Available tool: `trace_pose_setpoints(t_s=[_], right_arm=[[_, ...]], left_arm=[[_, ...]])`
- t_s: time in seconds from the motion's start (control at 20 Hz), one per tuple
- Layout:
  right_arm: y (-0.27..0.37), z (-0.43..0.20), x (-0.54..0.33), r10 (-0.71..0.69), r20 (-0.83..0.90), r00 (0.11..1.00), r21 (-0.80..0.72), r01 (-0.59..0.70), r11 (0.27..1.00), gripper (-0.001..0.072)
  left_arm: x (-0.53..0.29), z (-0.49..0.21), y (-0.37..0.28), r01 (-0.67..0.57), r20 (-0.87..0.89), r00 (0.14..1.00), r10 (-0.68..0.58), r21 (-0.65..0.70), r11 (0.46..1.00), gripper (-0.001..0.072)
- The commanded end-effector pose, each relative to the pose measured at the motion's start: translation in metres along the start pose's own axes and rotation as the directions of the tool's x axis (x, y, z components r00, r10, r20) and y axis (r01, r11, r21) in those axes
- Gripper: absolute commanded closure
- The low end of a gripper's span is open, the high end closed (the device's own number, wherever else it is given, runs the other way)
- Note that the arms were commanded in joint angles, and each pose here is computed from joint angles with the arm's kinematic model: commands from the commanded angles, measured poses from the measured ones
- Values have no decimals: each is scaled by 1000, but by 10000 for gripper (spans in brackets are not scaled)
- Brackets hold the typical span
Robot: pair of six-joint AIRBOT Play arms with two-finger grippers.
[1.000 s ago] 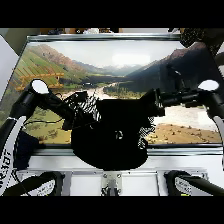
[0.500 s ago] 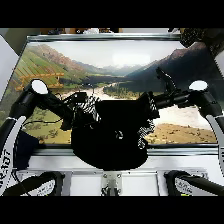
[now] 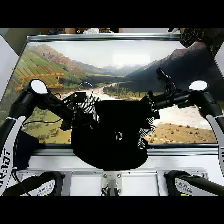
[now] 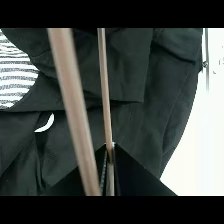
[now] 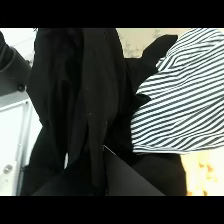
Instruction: Fold the clothes and pants, and hang the long-sleeved shirts on hangers.
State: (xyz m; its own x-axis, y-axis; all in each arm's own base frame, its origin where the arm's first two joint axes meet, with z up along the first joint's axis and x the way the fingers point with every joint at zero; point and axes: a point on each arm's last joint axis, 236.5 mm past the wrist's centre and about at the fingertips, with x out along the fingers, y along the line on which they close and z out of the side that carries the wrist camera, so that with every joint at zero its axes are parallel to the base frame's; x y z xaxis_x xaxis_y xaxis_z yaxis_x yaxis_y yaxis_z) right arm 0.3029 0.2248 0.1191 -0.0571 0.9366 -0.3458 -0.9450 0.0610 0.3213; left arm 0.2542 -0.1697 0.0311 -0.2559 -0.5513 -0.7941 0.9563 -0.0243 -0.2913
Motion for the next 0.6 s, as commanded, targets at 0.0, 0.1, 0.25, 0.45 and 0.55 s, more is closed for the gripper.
trace_pose_setpoints(t_s=[0.0, 0.1, 0.25, 0.45, 0.55], right_arm=[[-1, 0, 0, -5, 1, 1000, -191, 5, 982, 698], [-5, 0, 0, -21, 3, 1000, -321, 21, 947, 698], [-9, 1, 0, -39, 5, 999, -372, 38, 927, 698], [-9, 1, 0, -38, 5, 999, -372, 37, 928, 699], [-9, 1, 0, -37, 8, 999, -371, 38, 928, 699]], left_arm=[[0, 1, 0, -3, 4, 1000, 3, 1, 1000, 693], [0, 1, 0, -3, 4, 1000, 3, 1, 1000, 693], [0, 1, 0, 2, 3, 1000, -2, 0, 1000, 693], [0, 1, 0, 1, 3, 1000, -1, 0, 1000, 692], [0, 1, 0, 1, 3, 1000, -1, 1, 1000, 692]])
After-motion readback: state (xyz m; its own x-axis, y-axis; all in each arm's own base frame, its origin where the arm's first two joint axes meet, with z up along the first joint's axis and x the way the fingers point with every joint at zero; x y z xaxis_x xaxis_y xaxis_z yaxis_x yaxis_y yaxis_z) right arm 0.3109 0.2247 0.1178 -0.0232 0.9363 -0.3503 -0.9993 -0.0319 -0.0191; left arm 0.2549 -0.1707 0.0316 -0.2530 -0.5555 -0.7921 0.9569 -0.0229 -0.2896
